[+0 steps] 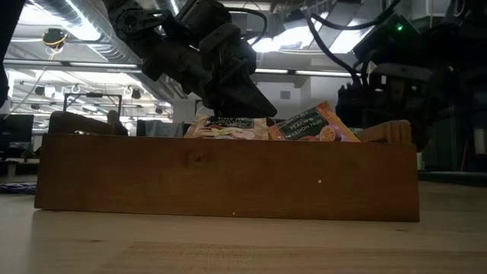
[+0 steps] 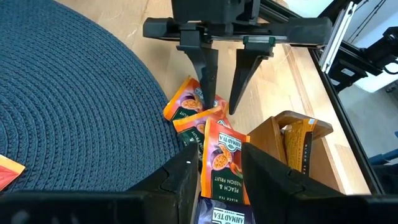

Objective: Pick & Place Tea
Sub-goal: Put the orange tea bag into the right section of the wooden organizer

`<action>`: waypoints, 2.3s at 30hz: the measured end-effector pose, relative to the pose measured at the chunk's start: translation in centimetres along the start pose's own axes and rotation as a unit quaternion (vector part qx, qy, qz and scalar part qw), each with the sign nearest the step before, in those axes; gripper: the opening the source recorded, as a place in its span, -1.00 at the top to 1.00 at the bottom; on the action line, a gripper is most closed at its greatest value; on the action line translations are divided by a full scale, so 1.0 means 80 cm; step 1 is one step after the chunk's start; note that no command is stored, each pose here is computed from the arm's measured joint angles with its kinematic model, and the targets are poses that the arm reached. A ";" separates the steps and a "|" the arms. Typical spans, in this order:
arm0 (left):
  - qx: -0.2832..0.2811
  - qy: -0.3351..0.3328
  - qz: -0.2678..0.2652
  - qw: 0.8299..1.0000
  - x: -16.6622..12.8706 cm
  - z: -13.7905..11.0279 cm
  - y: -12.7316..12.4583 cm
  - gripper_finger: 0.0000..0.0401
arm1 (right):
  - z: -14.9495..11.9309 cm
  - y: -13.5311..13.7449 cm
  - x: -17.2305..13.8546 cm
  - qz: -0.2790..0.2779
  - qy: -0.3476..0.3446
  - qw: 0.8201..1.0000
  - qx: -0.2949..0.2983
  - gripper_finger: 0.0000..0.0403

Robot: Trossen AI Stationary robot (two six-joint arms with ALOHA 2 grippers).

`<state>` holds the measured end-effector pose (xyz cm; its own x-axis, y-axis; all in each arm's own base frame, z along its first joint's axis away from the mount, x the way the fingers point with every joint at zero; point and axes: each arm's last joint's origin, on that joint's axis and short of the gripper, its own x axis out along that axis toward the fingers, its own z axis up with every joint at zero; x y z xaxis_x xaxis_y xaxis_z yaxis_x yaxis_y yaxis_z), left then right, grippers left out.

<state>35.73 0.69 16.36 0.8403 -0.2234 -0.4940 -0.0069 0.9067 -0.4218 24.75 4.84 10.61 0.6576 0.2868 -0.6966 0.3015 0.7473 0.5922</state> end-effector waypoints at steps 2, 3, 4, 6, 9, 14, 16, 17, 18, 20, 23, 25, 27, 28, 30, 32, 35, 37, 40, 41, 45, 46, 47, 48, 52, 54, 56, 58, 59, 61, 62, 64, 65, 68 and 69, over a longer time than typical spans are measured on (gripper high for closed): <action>0.000 0.000 0.000 1.000 0.000 0.000 0.000 0.41 | 0.000 0.000 0.000 -0.001 0.001 1.000 0.002 0.49; 0.000 0.000 0.000 1.000 0.000 0.000 0.000 0.41 | 0.000 0.000 0.000 -0.002 0.000 1.000 0.002 0.53; 0.000 0.000 0.000 1.000 0.000 0.000 0.000 0.41 | 0.000 -0.001 0.000 -0.004 -0.002 1.000 0.002 0.57; 0.000 0.000 0.000 1.000 0.000 0.000 0.000 0.41 | 0.000 -0.001 0.000 -0.006 -0.004 1.000 0.002 0.63; -0.009 0.000 0.000 1.000 0.000 0.000 0.000 0.41 | 0.000 -0.001 0.000 -0.006 -0.004 1.000 0.002 0.67; -0.012 0.000 -0.001 1.000 0.000 0.000 0.000 0.41 | 0.000 -0.001 0.000 -0.006 -0.006 1.000 0.002 0.68; -0.012 0.000 -0.001 1.000 0.000 0.000 0.000 0.41 | 0.000 -0.001 0.000 -0.006 -0.006 1.000 0.002 0.68; -0.012 0.001 -0.001 1.000 0.000 0.000 0.000 0.41 | 0.000 -0.001 0.002 -0.006 -0.007 1.000 0.002 0.68; -0.012 0.000 -0.001 1.000 0.000 0.000 0.000 0.41 | 0.000 -0.002 0.003 -0.005 -0.007 1.000 0.002 0.68; -0.012 0.001 -0.001 1.000 0.000 0.000 0.000 0.41 | 0.000 -0.003 0.008 -0.003 -0.009 1.000 0.006 0.68; -0.013 0.001 -0.001 1.000 0.000 0.000 0.000 0.41 | -0.001 -0.006 0.017 -0.003 -0.011 1.000 0.013 0.68; -0.014 0.004 -0.001 1.000 0.000 -0.001 0.000 0.41 | -0.001 -0.007 0.021 -0.003 -0.016 1.000 0.011 0.68; -0.016 0.006 0.000 1.000 0.000 -0.001 0.000 0.41 | -0.001 -0.008 0.022 -0.004 -0.019 1.000 0.010 0.68; -0.016 0.007 0.001 1.000 0.000 -0.002 0.000 0.41 | -0.001 -0.008 0.022 -0.004 -0.019 1.000 0.009 0.68; -0.017 0.012 0.003 1.000 0.000 -0.003 0.001 0.41 | -0.001 -0.007 0.021 -0.003 -0.018 1.000 0.007 0.68; -0.018 0.014 0.004 1.000 0.000 -0.003 0.001 0.42 | -0.001 -0.007 0.021 -0.001 -0.016 1.000 0.001 0.68; -0.024 0.023 0.007 0.999 0.000 -0.005 0.002 0.45 | 0.000 -0.007 0.021 0.000 -0.017 1.000 -0.002 0.68; -0.033 0.034 0.004 0.999 0.000 -0.008 0.001 0.48 | 0.000 -0.007 0.021 -0.004 -0.019 1.000 -0.002 0.68; -0.039 0.054 -0.016 0.998 0.003 -0.015 -0.004 0.53 | 0.001 -0.006 0.022 -0.003 -0.024 1.000 -0.002 0.68; -0.044 0.061 -0.022 0.997 0.006 -0.018 -0.007 0.55 | 0.001 -0.007 0.022 -0.004 -0.025 1.000 -0.002 0.68; -0.047 0.084 -0.032 0.995 0.017 -0.033 -0.015 0.59 | 0.002 -0.006 0.022 -0.001 -0.029 1.000 -0.003 0.68; -0.048 0.090 -0.031 0.994 0.020 -0.037 -0.016 0.59 | 0.002 -0.006 0.022 0.000 -0.031 1.000 -0.003 0.68; -0.047 0.091 -0.031 0.994 0.023 -0.040 -0.016 0.59 | 0.003 -0.006 0.022 0.001 -0.034 0.999 -0.004 0.68; -0.044 0.092 -0.030 0.994 0.026 -0.042 -0.016 0.59 | 0.004 -0.005 0.022 0.003 -0.038 0.999 -0.005 0.68; -0.038 0.094 -0.025 0.995 0.033 -0.049 -0.014 0.59 | 0.006 -0.003 0.021 0.012 -0.048 0.999 -0.007 0.68; -0.039 0.098 -0.023 0.994 0.035 -0.052 -0.013 0.61 | 0.007 -0.002 0.022 0.014 -0.050 0.999 -0.008 0.68; -0.040 0.102 -0.021 0.994 0.037 -0.055 -0.011 0.64 | 0.009 0.001 0.023 0.017 -0.051 0.999 -0.007 0.68; -0.042 0.109 -0.018 0.993 0.040 -0.059 -0.009 0.66 | 0.012 0.004 0.024 0.022 -0.050 0.998 -0.010 0.68; -0.044 0.115 -0.015 0.992 0.041 -0.062 -0.007 0.68 | 0.014 0.005 0.024 0.023 -0.050 0.998 -0.017 0.68; -0.046 0.121 -0.011 0.992 0.045 -0.067 -0.003 0.71 | 0.020 0.012 0.025 0.033 -0.057 0.997 -0.033 0.68; -0.051 0.125 -0.009 0.991 0.047 -0.070 -0.002 0.72 | 0.023 0.015 0.025 0.036 -0.061 0.997 -0.037 0.68; -0.056 0.125 -0.008 0.991 0.050 -0.072 0.000 0.74 | 0.027 0.019 0.025 0.037 -0.062 0.996 -0.049 0.68; -0.054 0.124 -0.007 0.991 0.051 -0.072 0.001 0.75 | 0.028 0.020 0.025 0.039 -0.058 0.996 -0.052 0.68; -0.053 0.126 -0.004 0.991 0.052 -0.074 0.002 0.78 | 0.031 0.022 0.025 0.056 -0.043 0.996 -0.060 0.68; -0.053 0.125 -0.003 0.991 0.052 -0.075 0.002 0.79 | 0.031 0.020 0.025 0.056 -0.035 0.996 -0.057 0.68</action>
<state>36.02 -2.21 9.68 0.6794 -0.3218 -0.6595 -0.0707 0.8659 -0.4953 28.21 5.11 11.15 0.7310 0.3329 -0.5957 0.1458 0.7766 0.6129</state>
